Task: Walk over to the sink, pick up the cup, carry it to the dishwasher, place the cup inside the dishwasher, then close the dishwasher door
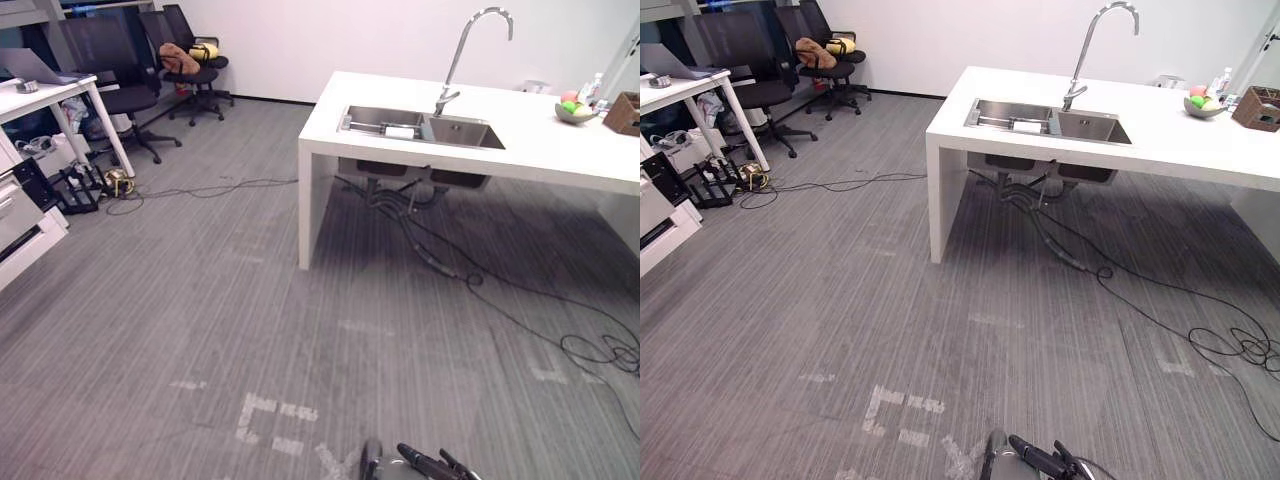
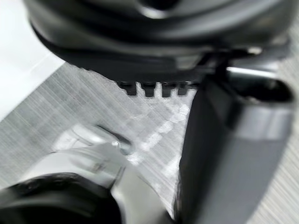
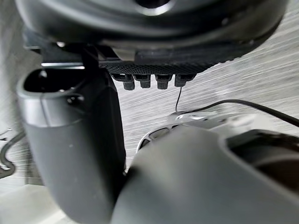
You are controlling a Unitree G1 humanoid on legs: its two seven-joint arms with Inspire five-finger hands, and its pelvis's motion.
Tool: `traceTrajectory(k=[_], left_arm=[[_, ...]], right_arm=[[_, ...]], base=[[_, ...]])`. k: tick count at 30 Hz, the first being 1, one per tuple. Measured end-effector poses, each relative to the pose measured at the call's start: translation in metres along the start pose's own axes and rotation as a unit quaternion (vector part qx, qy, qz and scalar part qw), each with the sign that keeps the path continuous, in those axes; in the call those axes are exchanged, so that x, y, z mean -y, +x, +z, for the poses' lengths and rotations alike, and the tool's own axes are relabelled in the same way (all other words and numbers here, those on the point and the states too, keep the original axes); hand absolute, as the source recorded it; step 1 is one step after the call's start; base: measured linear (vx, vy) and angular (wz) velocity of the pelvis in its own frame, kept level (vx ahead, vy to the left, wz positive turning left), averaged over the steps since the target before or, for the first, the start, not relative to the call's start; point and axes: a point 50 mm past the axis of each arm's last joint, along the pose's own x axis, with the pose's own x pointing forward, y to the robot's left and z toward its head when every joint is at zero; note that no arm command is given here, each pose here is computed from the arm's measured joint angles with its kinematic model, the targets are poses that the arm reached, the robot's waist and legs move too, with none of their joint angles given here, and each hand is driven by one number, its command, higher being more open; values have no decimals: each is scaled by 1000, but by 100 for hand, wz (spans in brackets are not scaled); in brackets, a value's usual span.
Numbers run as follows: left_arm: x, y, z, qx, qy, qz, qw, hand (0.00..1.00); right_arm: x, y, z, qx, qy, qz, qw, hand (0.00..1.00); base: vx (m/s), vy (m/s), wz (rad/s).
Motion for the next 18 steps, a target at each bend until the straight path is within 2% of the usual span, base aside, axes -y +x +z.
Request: traceTrajectory(k=[4,8,11,13,15,17,18], left_arm=[[4,0,7,7,17,-13,1000,100],[13,0,3,1,4,-31,1000,100],[23,-1,15,53,15,-42,998,100],[34,-7,39,135,81,-51,986,100],[69,-30,94,298,172,-95,934,100],[96,-50,121,389,197,-128,891,100],[124,-73,137,469,202,-158,845,100]], right_arm=[[0,-3,0,9,23,10,1000,100],[9,-1,1,-12,16,2,1000,100],[12,1,9,-8,-1,-5,1000,100],[1,6,20,4,-2,4,1000,100],[-24,15,45,34,-20,38,999,100],[-37,19,59,49,-35,56,997,100],[-45,20,65,59,-50,70,995,100]], base=[[440,-178,15],[800,-323,31],[682,-236,-9],[577,-163,-73],[515,-36,-85],[542,114,-83],[502,149,-86]])
